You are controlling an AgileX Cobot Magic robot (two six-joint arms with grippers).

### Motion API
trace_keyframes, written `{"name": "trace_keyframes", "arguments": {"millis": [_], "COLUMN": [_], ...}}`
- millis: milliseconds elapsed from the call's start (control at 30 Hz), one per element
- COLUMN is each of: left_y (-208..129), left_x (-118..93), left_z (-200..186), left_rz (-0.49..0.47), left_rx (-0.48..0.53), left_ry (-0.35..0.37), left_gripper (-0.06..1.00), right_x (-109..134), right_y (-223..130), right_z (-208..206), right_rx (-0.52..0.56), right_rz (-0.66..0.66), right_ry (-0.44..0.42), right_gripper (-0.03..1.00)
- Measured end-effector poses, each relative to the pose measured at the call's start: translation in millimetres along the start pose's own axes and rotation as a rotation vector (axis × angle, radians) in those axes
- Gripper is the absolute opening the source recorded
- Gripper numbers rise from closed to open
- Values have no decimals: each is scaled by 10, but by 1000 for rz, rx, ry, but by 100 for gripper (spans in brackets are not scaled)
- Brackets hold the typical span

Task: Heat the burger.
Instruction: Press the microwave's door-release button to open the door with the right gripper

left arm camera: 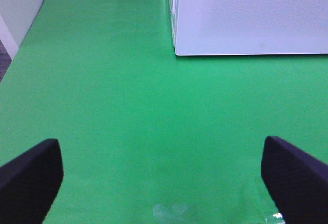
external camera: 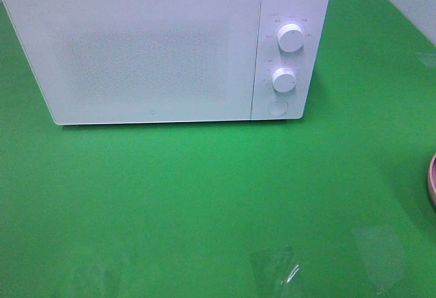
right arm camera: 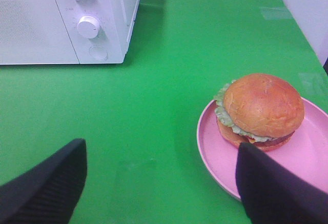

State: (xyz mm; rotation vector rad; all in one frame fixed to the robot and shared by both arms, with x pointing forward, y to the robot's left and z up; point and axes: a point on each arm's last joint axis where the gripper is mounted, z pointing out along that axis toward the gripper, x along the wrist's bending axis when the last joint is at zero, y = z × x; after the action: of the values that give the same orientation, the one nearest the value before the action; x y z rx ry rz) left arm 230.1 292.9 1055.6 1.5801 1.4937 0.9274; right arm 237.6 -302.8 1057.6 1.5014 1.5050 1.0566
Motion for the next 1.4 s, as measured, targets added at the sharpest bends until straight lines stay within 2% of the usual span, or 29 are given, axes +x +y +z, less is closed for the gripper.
{"name": "trace_keyframes", "arguments": {"millis": [733,967,1400], "left_y": [0,0,0], "left_x": [0,0,0], "left_z": [0,0,0], "left_rz": [0,0,0], "left_rx": [0,0,0], "left_ry": [0,0,0], "left_gripper": [99,99,99], "right_x": [1,18,70], "right_y": [88,258,558], "right_z": [-41,100,631], "right_rx": [-24,-12,19], "right_rz": [-2,-9,-28], "right_ry": [-1,-3,5], "right_gripper": [76,76,76]}}
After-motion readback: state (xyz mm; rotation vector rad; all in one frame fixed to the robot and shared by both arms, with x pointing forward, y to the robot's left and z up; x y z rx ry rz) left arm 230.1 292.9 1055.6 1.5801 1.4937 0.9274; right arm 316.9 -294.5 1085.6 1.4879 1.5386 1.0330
